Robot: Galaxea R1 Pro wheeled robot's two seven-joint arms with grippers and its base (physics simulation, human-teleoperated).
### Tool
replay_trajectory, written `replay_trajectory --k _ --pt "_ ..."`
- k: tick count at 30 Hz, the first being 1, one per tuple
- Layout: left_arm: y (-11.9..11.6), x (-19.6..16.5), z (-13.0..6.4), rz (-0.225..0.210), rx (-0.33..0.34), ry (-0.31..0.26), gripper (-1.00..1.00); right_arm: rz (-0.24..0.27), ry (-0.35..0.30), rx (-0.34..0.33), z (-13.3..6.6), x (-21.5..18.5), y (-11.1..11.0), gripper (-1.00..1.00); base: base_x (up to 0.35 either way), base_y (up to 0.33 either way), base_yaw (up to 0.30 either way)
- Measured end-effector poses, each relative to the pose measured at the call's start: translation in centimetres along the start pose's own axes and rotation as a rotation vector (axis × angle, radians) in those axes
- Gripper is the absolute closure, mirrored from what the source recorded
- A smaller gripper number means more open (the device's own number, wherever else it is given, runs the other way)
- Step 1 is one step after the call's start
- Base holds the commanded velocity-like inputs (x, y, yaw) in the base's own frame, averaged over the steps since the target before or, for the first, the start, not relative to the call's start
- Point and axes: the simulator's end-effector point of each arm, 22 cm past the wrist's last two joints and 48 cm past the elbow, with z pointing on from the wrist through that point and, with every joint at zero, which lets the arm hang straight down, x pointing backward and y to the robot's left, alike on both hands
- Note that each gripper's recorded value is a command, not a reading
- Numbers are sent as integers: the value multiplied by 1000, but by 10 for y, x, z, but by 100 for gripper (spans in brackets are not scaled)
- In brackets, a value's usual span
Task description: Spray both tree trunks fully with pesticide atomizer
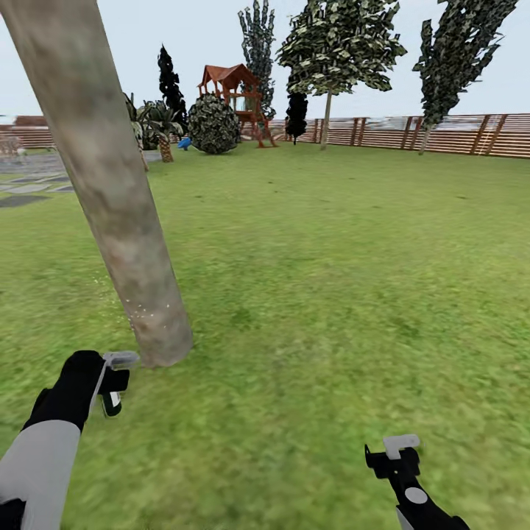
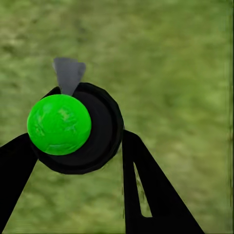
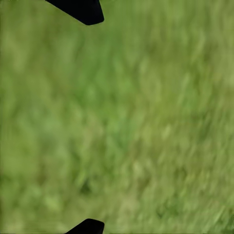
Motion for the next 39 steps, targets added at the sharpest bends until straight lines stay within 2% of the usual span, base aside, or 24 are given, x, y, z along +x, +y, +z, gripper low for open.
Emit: replay_trajectory --k 3,7,21,33,39 --pt "-5 -42 -18 -13 13 -61 100 0 2 0 0 1 0 -100 0 0 2" --pt "-6 -53 -23 -17 16 -73 100 0 2 1 0 1 -1 -100 0 0 0" --pt "-7 -49 -21 -13 14 -68 100 -1 0 0 0 0 -1 -100 147 -168 1" --pt "-6 -49 -21 -13 12 -68 100 0 0 0 0 0 0 -100 84 -257 241" --pt "-6 -46 -20 -11 11 -64 100 0 0 0 0 0 0 -100 199 -218 48"
